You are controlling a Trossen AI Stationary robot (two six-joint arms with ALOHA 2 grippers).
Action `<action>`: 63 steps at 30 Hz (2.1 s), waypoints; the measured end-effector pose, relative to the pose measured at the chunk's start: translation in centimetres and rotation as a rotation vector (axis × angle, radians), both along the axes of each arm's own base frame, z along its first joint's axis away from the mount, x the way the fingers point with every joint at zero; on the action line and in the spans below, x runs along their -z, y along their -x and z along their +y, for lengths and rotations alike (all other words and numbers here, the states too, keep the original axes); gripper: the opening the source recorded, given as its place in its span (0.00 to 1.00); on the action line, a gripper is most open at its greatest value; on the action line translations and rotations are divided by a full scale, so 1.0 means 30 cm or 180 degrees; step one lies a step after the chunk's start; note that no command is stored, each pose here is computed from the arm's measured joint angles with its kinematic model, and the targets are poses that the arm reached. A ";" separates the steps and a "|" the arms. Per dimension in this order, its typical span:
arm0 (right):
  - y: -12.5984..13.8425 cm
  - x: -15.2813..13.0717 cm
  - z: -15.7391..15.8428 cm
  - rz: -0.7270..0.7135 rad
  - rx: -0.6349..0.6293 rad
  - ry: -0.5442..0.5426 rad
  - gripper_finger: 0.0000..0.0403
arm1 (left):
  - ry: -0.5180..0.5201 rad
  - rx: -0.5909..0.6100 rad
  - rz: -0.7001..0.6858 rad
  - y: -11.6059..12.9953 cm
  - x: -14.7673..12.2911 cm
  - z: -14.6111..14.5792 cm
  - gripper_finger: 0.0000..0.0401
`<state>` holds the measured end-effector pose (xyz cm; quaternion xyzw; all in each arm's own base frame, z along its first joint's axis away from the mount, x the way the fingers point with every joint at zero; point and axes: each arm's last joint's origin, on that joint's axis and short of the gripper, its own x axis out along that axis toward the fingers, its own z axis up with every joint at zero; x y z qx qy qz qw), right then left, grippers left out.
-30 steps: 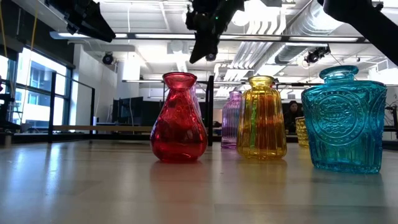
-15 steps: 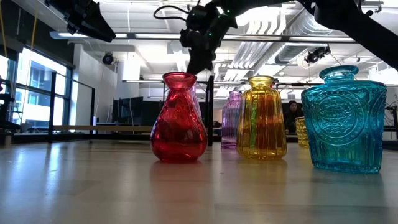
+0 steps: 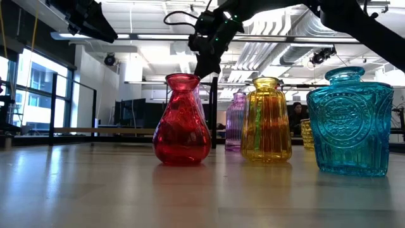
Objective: Sort vases onto shelf
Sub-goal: Put the top right purple vase on the shelf
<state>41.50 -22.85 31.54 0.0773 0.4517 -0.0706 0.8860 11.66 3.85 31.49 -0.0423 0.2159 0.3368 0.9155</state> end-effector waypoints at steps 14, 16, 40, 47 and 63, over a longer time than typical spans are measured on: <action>-0.003 -0.002 0.001 -0.0048 -0.0038 -0.0033 0.00 | -0.0001 -0.0001 0.0000 0.000 0.000 0.000 0.39; -0.003 -0.001 0.007 -0.0064 -0.0068 -0.0130 0.00 | 0.0000 -0.0001 -0.0001 0.000 0.000 0.000 0.39; -0.103 0.197 0.133 0.0363 0.0064 0.0313 0.00 | 0.0018 0.0002 0.0111 0.005 0.009 -0.001 0.39; -0.101 0.202 0.126 0.0384 0.0145 0.0386 0.00 | 0.0018 0.0002 0.0110 0.005 0.009 -0.001 0.39; -0.076 0.203 0.058 0.0358 0.0391 0.0433 0.00 | 0.0024 0.0001 0.0120 0.006 0.010 -0.001 0.39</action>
